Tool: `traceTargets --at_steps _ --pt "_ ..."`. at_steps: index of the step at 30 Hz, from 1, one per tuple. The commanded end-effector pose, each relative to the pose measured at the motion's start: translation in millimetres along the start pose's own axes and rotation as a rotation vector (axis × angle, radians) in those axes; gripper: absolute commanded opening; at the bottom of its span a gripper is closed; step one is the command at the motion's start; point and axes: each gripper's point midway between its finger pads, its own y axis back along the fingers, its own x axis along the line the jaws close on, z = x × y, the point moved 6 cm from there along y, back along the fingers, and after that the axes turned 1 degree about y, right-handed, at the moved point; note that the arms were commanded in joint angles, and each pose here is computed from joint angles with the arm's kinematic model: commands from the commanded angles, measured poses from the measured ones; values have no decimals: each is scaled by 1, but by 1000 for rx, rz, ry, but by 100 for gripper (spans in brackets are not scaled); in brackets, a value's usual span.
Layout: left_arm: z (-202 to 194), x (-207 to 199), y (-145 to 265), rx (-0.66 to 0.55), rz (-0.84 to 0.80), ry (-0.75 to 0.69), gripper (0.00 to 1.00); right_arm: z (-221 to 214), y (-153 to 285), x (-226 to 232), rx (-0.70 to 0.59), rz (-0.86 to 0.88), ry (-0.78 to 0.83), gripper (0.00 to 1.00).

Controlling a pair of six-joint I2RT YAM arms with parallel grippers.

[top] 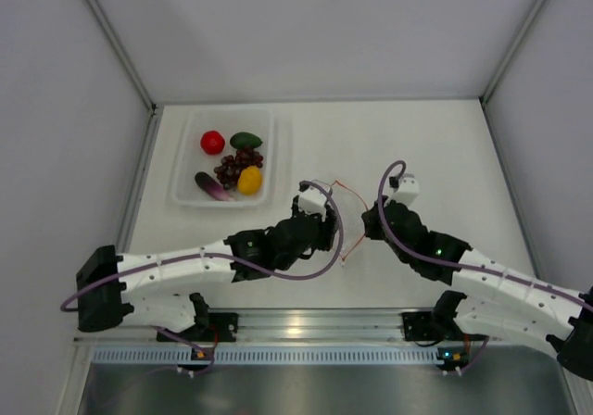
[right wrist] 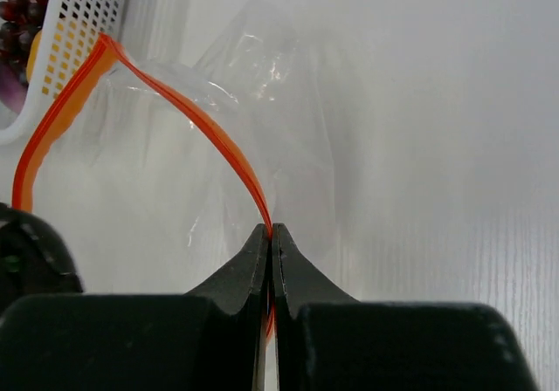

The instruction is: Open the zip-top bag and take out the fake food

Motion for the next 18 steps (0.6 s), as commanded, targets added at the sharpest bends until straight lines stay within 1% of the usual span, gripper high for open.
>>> traceTargets --at_steps 1,3,4,5,6,7,8,9,10,11,12,13,14,15,16,17,18 --pt "33 3 20 -163 -58 48 0 1 -2 -6 -25 -56 33 0" --pt "43 8 31 -205 -50 85 0 0 -4 -10 -28 -84 50 0" --pt "54 13 42 -248 -45 119 0 1 -4 -9 -29 -90 54 0" --pt "63 24 47 -295 31 154 0 2 -5 -11 -27 -105 56 0" --pt "63 32 51 -291 82 160 0 1 -4 -12 -25 -117 65 0" --pt "70 39 58 -315 123 175 0 1 -4 -13 -25 -118 63 0" --pt "84 51 65 -360 219 202 0 2 -4 -14 -28 -121 61 0" --pt "88 57 68 -365 266 216 0 4 -4 -16 -31 -125 59 0" --pt "84 66 68 -333 335 189 0 6 -4 -17 -34 -129 56 0" --pt "100 76 72 -347 386 215 0 7 -3 -18 -35 -135 58 0" --pt "103 81 70 -334 409 220 0 11 0 -19 -44 -135 54 0" --pt "98 89 62 -280 449 187 0 14 2 -19 -53 -135 50 0" --pt "105 112 54 -268 511 212 0 16 4 -19 -57 -130 53 0" --pt "109 116 46 -227 464 239 0 20 8 -19 -69 -122 46 0" --pt "108 131 35 -200 503 250 0 24 11 -18 -79 -115 42 0" --pt "111 161 30 -196 577 284 0 27 13 -18 -85 -110 46 0" --pt "111 173 25 -185 606 304 0 30 17 -18 -93 -102 43 0"
